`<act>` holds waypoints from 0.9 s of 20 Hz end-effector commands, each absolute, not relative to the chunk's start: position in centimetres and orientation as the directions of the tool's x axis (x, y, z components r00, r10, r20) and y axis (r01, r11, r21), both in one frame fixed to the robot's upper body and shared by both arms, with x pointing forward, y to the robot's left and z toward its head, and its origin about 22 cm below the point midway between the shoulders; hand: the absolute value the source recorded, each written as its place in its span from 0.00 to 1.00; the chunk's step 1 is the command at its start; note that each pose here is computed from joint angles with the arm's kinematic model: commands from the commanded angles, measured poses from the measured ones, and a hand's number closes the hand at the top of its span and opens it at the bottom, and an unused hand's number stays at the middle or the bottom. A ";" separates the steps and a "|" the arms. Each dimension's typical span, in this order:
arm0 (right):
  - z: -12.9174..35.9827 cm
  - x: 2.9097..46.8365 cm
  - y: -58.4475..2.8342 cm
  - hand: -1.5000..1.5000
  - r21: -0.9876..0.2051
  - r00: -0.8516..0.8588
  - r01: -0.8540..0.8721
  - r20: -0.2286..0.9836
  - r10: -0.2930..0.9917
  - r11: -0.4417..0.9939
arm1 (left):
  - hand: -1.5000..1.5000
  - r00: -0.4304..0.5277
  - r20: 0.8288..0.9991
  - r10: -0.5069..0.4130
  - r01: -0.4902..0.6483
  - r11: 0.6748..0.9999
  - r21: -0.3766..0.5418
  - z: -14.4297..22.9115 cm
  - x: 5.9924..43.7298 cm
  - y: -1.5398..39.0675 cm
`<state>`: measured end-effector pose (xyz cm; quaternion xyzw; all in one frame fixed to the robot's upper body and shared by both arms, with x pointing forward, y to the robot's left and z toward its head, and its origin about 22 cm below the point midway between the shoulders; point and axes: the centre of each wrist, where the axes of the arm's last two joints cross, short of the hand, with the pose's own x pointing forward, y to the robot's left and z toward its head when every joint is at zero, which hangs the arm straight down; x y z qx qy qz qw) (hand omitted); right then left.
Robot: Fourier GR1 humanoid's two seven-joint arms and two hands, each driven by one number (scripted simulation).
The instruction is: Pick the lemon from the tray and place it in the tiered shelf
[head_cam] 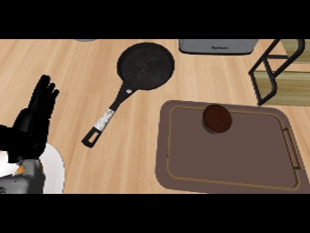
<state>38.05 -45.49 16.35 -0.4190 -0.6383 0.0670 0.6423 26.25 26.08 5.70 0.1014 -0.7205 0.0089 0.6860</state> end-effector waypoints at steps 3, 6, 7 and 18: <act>15.4 39.1 -45.6 0.00 -0.595 0.143 0.418 0.789 0.598 0.686 | 0.50 -0.034 0.991 -0.128 -0.155 0.980 0.122 5.7 25.8 25.6; 17.8 39.0 -46.2 0.00 -0.558 0.087 0.409 0.811 0.578 0.722 | 0.50 -0.045 0.989 -0.138 -0.171 0.977 0.129 5.9 25.2 26.0; 16.8 39.1 -46.1 0.00 -0.528 0.062 0.451 0.823 0.565 0.720 | 0.50 -0.052 0.988 -0.143 -0.161 0.978 0.133 6.1 27.4 25.6; 23.3 34.4 -52.8 0.00 -0.317 -0.013 0.629 0.909 0.417 0.710 | 0.50 -0.031 0.991 -0.128 -0.163 0.979 0.121 5.2 25.8 26.0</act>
